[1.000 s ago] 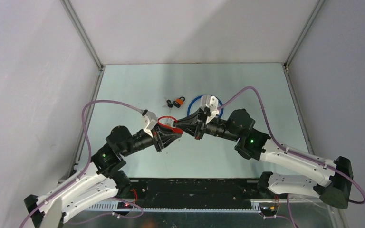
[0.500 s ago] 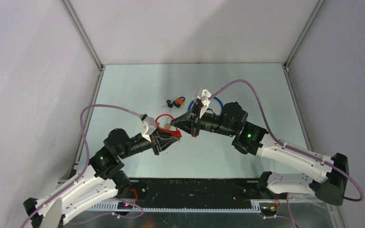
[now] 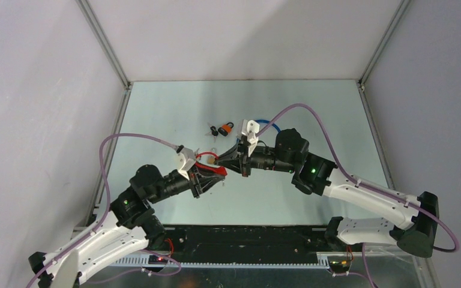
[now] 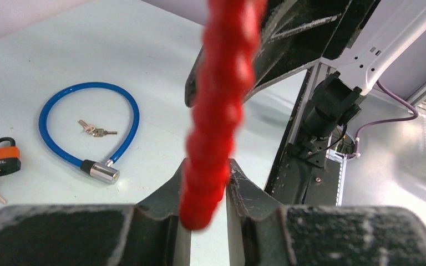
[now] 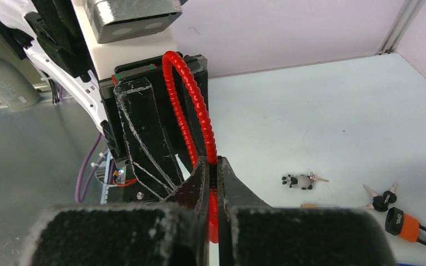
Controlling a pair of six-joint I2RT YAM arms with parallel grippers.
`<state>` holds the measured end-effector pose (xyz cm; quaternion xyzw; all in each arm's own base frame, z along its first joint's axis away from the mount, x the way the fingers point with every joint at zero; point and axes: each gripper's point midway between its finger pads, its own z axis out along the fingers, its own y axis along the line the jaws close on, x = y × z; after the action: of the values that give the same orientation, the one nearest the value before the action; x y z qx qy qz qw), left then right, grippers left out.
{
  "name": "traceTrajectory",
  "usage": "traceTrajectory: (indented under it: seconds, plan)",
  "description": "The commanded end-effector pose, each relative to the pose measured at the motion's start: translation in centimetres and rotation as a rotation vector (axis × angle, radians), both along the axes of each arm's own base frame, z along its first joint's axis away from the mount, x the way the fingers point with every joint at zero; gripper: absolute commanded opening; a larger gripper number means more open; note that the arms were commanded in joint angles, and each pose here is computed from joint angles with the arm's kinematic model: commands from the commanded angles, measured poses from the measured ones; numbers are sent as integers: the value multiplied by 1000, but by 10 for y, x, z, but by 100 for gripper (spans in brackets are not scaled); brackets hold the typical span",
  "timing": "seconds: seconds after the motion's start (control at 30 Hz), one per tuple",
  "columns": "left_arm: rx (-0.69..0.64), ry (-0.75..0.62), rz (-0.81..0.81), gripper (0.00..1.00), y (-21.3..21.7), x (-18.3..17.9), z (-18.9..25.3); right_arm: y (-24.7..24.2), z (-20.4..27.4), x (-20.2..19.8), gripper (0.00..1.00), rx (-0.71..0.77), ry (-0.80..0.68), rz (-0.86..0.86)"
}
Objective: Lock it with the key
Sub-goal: Lock the lock.
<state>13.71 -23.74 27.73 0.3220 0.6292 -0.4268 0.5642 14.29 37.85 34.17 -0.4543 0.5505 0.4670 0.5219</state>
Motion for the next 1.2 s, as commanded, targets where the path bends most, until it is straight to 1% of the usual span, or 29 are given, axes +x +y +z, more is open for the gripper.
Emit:
traceTrajectory:
  seconds: [0.0, 0.1, 0.17, 0.2, 0.23, 0.27, 0.33, 0.37, 0.4, 0.43, 0.47, 0.5, 0.53, 0.57, 0.6, 0.63, 0.7, 0.87, 0.93, 0.97, 1.0, 1.03, 1.07, 1.1, 1.13, 1.17]
  plan:
    - [-344, -241, 103, 0, 23, 5, 126, -8, -107, -48, 0, -349, 181, 161]
    - [-348, -222, 96, 0, 21, 5, 127, -7, -106, -38, 0, -344, 178, 88]
    - [-354, -201, 102, 0, 19, 8, 127, -7, -85, -31, 0, -276, 213, 48]
    - [-359, -185, 112, 0, 19, 10, 127, -12, -69, -28, 0, -222, 254, 31]
    - [-363, -178, 117, 0, 19, 11, 127, -11, -53, -32, 0, -167, 263, 72]
    - [-369, -161, 126, 0, 19, 13, 127, -16, -38, -32, 2, -118, 288, 76]
    - [-381, -138, 133, 0, 19, 15, 127, -21, -15, -36, 9, -49, 280, 104]
    - [-383, -132, 134, 0, 19, 15, 127, -23, -7, -36, 18, -26, 269, 106]
    - [-389, -118, 135, 0, 18, 16, 128, -27, 1, -37, 23, -3, 259, 105]
    - [-392, -105, 134, 0, 17, 16, 127, -29, 6, -38, 33, 8, 253, 116]
    - [-396, -101, 132, 0, 17, 16, 128, -32, 12, -38, 38, 23, 250, 115]
    - [-397, -89, 130, 0, 15, 17, 128, -34, 15, -40, 50, 31, 248, 125]
    - [-400, -83, 134, 0, 15, 18, 128, -37, 21, -40, 55, 46, 249, 122]
    - [-400, -73, 135, 0, 14, 19, 127, -39, 30, -39, 63, 76, 233, 120]
    - [-402, -67, 139, 0, 14, 20, 127, -43, 38, -39, 67, 102, 233, 111]
    - [-406, -60, 141, 0, 14, 20, 127, -45, 44, -36, 73, 126, 240, 85]
    - [-418, -40, 145, 0, 14, 21, 128, -50, 53, -33, 79, 159, 249, 57]
    - [-471, 3, 128, 0, 15, 17, 141, -54, 54, -33, 81, 209, 313, 48]
    - [-494, 18, 110, 0, 16, 12, 148, -53, 61, -34, 80, 269, 346, 66]
    - [-503, 18, 94, 0, 16, 9, 152, -52, 61, -33, 78, 283, 389, 70]
    - [-504, 13, 86, 0, 17, 7, 154, -50, 62, -32, 77, 311, 393, 80]
    - [-507, -2, 72, 0, 18, 3, 159, -48, 60, -31, 75, 323, 430, 85]
    - [-509, -17, 66, 0, 20, 0, 161, -47, 58, -29, 72, 344, 436, 92]
    - [-509, -25, 55, 0, 20, -3, 163, -45, 56, -27, 71, 354, 471, 97]
    - [-512, -36, 48, 0, 22, -6, 166, -45, 59, -30, 70, 382, 454, 133]
    - [-507, -49, 29, 0, 21, -10, 167, -42, 57, -29, 70, 387, 477, 145]
